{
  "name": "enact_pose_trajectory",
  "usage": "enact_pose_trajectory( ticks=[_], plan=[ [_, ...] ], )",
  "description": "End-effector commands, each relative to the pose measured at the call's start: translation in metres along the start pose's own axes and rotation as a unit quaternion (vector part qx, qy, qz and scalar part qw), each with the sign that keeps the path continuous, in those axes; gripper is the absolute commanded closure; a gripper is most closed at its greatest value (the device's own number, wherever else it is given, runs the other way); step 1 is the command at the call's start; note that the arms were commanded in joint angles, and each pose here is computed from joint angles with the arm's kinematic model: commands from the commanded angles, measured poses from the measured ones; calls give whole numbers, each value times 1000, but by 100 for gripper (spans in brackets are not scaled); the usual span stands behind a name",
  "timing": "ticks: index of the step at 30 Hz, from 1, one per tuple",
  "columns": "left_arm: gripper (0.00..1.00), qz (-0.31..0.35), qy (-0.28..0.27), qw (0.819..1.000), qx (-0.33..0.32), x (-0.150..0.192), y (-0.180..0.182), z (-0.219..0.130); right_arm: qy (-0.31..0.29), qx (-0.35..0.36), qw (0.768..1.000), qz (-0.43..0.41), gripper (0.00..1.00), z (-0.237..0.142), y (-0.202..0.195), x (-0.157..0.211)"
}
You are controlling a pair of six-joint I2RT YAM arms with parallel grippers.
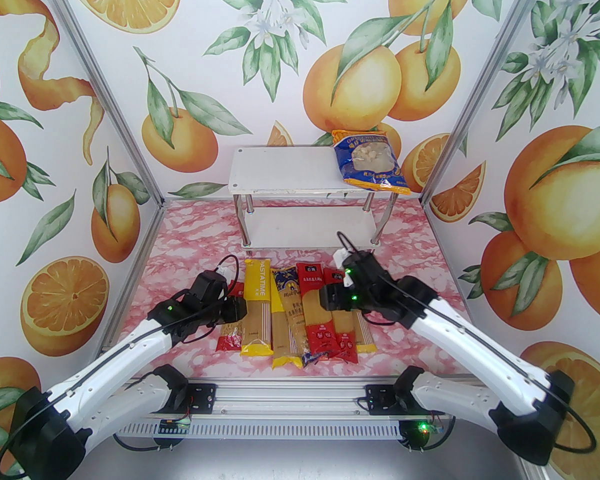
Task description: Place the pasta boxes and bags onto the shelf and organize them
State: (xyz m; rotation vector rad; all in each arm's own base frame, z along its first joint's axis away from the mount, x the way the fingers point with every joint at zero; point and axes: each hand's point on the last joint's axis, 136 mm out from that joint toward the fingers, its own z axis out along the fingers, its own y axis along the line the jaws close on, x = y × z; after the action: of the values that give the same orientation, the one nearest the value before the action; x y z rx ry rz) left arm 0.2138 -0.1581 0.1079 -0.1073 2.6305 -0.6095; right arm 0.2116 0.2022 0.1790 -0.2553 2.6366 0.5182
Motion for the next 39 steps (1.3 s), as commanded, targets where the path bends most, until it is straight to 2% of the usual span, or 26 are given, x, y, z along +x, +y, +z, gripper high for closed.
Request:
enact_pose_trajectory(
  ticks=[1, 11, 20, 22, 25, 33, 39],
  plan=[
    [68, -8, -16, 1000, -3, -8, -2, 0, 8, 3, 1000, 10, 27, 23, 7, 5],
    [68, 0, -27, 1000, 5, -22, -12, 5, 51, 22, 998, 18, 22, 60, 4, 26],
    [67, 1, -10, 1000, 0, -19, -11, 17, 64, 19, 998, 22, 21, 68, 5, 30],
    [63, 3, 0, 1000, -11, -14, -6, 21, 63, 17, 998, 22, 21, 68, 6, 28],
    [63, 5, 5, 999, -39, -9, 7, 21, 63, 13, 998, 21, 21, 69, 8, 27],
    [57, -11, -46, 995, -91, -26, 32, 7, 58, 5, 998, 14, 21, 67, 12, 24],
    [56, -53, -26, 993, -106, -20, 61, 13, 50, 0, 999, 4, 20, 64, 15, 19]
  ],
)
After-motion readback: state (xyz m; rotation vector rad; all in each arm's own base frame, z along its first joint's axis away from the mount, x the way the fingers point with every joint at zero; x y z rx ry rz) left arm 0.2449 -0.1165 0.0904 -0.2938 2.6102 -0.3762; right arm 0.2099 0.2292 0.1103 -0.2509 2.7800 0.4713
